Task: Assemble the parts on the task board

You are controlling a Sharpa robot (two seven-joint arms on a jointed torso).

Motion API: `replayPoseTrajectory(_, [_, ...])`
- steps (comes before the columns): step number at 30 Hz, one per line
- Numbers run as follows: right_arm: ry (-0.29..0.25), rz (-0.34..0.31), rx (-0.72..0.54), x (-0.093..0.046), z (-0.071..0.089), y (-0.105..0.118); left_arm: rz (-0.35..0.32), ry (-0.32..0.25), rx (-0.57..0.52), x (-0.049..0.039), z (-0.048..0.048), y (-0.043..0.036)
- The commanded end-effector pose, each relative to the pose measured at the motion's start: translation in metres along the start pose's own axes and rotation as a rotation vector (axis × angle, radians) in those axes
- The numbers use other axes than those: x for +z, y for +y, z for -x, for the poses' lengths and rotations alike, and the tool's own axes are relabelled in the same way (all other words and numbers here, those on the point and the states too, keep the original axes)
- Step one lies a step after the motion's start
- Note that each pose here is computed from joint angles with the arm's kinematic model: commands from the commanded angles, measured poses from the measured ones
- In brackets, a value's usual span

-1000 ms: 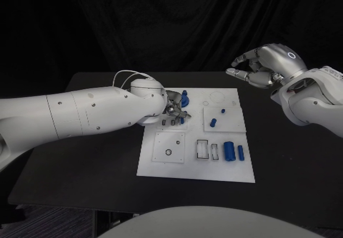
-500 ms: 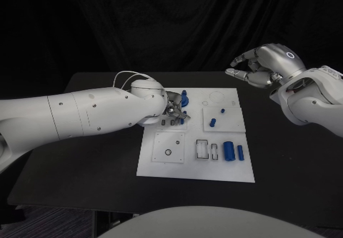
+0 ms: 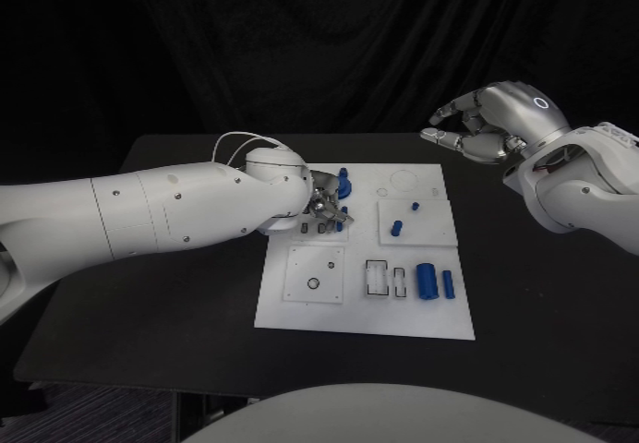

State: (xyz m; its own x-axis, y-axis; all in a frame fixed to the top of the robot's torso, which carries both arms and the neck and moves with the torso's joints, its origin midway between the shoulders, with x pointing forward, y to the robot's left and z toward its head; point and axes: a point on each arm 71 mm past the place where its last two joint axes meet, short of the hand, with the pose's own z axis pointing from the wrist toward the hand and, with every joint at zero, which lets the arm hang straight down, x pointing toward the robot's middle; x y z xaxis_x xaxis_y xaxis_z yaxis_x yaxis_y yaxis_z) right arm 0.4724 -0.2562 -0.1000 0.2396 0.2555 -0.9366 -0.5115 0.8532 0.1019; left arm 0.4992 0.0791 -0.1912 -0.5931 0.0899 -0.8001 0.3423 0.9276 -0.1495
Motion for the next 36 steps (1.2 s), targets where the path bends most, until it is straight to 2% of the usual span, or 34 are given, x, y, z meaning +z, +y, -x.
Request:
replayPoseTrajectory(1, [0.002,0.0,-0.002,-0.001,-0.001,0.0,-0.023,0.017,0.009,0.0005,-0.002,-0.0027])
replayPoseTrajectory(23, [0.006,0.0,-0.003,0.0,-0.001,-0.001,-0.021,0.019,0.006,0.0004,-0.0027,0.0005])
replayPoseTrajectory(36, [0.011,-0.006,-0.004,-0.001,-0.001,-0.002,-0.007,-0.004,-0.012,-0.0022,-0.002,0.0084])
